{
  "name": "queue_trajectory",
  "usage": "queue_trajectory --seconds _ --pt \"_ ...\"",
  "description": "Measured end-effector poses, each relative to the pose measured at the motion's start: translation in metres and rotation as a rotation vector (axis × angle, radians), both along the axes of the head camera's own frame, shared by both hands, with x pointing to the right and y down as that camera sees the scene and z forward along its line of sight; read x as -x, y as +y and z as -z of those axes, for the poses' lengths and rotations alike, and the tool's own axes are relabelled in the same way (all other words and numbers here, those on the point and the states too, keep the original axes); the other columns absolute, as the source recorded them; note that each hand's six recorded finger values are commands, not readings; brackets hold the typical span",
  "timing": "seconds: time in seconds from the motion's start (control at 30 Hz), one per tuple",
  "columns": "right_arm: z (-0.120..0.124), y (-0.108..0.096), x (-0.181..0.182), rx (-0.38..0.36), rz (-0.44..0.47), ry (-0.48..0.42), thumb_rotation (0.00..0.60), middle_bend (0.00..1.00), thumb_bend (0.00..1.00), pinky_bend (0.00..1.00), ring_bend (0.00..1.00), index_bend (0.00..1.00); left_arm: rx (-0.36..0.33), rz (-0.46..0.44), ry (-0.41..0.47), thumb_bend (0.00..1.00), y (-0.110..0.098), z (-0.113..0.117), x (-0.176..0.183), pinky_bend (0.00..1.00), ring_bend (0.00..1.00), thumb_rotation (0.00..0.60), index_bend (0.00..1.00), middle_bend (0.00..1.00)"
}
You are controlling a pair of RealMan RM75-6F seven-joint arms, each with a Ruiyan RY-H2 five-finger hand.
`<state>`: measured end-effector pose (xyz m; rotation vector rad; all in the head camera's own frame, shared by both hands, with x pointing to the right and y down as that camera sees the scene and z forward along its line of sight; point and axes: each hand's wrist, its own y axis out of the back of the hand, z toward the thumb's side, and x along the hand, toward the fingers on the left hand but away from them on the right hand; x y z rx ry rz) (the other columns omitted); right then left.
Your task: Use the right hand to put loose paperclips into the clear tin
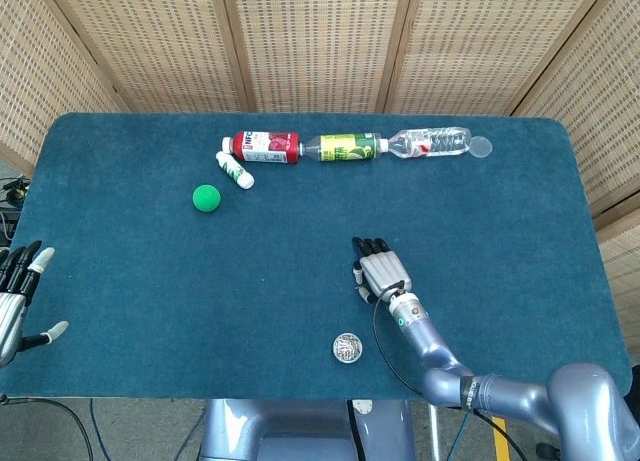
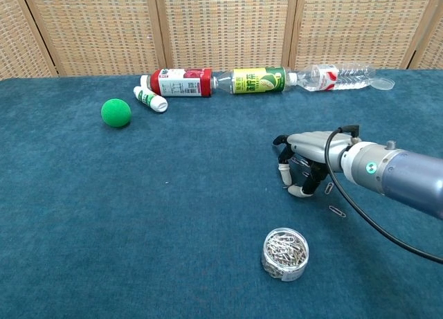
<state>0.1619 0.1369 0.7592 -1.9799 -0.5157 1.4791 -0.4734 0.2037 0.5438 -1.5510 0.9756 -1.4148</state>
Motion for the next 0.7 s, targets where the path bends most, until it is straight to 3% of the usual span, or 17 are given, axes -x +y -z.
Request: queue_trajectory --seconds 0.47,0.7 --pt "0.002 0.001 0.001 -0.011 0.002 -0.008 0.6 0.0 0.45 0.0 0.0 0.64 0.0 -0.001 0.001 0.0 0.0 0.0 0.0 0.0 0.0 0.6 0.0 0.0" --pt "0.015 -0.002 0.003 -0.032 0.004 -0.043 0.6 0.0 0.45 0.0 0.0 0.64 0.0 -0.004 0.006 0.0 0.001 0.001 -0.001 0.0 0.0 0.6 0.0 0.0"
